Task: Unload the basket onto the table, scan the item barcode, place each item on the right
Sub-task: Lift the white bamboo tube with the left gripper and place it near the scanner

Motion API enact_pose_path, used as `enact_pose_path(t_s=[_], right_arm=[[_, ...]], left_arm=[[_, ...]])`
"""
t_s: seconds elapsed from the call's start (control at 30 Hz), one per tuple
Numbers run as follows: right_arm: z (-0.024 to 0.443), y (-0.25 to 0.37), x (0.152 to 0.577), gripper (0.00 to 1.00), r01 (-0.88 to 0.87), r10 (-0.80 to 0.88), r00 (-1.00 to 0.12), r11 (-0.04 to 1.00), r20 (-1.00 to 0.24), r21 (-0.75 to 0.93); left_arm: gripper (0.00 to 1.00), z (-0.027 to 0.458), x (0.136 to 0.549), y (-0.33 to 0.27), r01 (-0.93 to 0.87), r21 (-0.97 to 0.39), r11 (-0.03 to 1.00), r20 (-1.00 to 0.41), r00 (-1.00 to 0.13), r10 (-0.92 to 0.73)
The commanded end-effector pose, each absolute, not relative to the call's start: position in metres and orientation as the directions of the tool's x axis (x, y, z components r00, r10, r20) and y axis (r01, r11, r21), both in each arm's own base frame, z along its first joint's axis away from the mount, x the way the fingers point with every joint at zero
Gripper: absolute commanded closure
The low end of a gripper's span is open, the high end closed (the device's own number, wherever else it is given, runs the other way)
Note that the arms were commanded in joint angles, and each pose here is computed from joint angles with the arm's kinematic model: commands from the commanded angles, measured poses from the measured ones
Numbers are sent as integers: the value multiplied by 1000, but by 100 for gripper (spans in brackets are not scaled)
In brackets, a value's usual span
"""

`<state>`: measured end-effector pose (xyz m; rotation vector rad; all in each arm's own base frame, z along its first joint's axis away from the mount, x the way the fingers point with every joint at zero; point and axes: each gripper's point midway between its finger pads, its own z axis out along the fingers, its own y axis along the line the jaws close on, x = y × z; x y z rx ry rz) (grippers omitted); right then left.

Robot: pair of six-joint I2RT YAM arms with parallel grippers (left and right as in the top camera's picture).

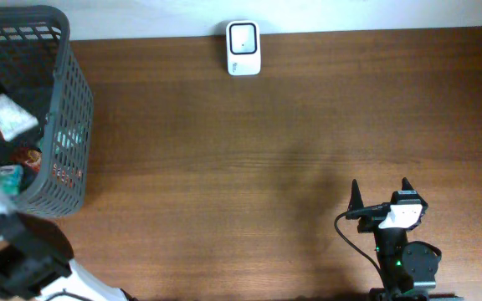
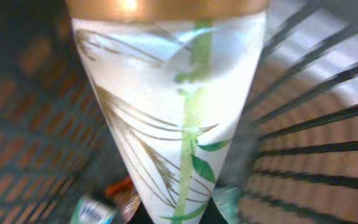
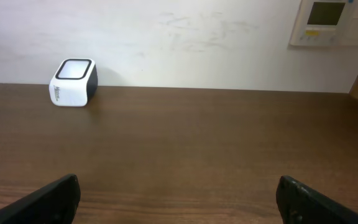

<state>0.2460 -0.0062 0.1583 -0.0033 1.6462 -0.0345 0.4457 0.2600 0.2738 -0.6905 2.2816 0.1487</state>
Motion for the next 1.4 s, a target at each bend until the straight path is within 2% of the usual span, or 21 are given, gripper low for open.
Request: enact_pose_path(t_s=[0.0, 0.03, 0.1, 0.17, 0.27, 0.37, 0.5, 0.63, 0.73, 0.87, 0.93, 0.97, 1.07, 1.1, 1.13, 1.27, 1.37], right_arm=[[156, -8, 246, 2, 31, -15, -78, 999, -997, -17], [156, -8, 246, 1, 31, -15, -79, 999, -997, -18], [156, -8, 246, 1, 31, -15, -79, 999, -997, -18], [156, -8, 246, 1, 31, -15, -79, 999, -997, -18], [156, -8, 246, 1, 31, -15, -79, 999, -997, -18], [156, -8, 246, 1, 31, -15, -78, 999, -997, -18], [156, -8, 246, 1, 31, -15, -78, 999, -997, -17], [156, -8, 246, 1, 31, -15, -78, 999, -997, -18], [156, -8, 246, 1, 31, -15, -78, 999, -997, -18], [156, -8, 246, 1, 31, -15, -78, 999, -997, -18], [156, -8, 246, 1, 31, -15, -78, 999, -997, -18], [156, -8, 246, 1, 31, -15, -78, 999, -997, -18], [156, -8, 246, 1, 31, -15, -79, 999, -997, -18], [156, -8, 246, 1, 31, -15, -79, 999, -997, -18], [156, -8, 246, 1, 31, -15, -78, 999, -997, -18], [156, -8, 246, 1, 31, -15, -79, 999, -997, -18], [156, -8, 246, 1, 31, -15, -79, 999, -997, -18]], left_arm=[[100, 412, 441, 203, -340, -363, 868, -825, -315, -469], [100, 443, 435, 196, -330, -462, 823, -815, -207, -541], [100, 508, 417, 176, -245, -531, 811, -831, -38, -555], [100, 539, 406, 156, -178, -511, 841, -856, 20, -516], [100, 563, 399, 88, -10, -496, 868, -868, -17, -496], [100, 552, 416, -1, 171, -506, 845, -861, -156, -484], [100, 490, 455, -108, 252, -536, 806, -818, -390, -422], [100, 367, 496, -203, 229, -549, 804, -697, -656, -289], [100, 279, 509, -258, 213, -539, 814, -599, -777, -193], [100, 175, 513, -296, 171, -506, 846, -473, -875, -106], [97, 138, 514, -299, 141, -471, 871, -433, -897, -89], [91, 120, 512, -299, 124, -452, 884, -408, -909, -81], [85, 95, 506, -298, 102, -431, 896, -358, -931, -67], [72, 94, 506, -298, 100, -431, 897, -355, -933, -66], [67, 94, 506, -298, 101, -431, 897, -355, -933, -66], [63, 96, 506, -298, 102, -435, 895, -356, -932, -67], [60, 117, 511, -296, 113, -450, 886, -389, -918, -80]])
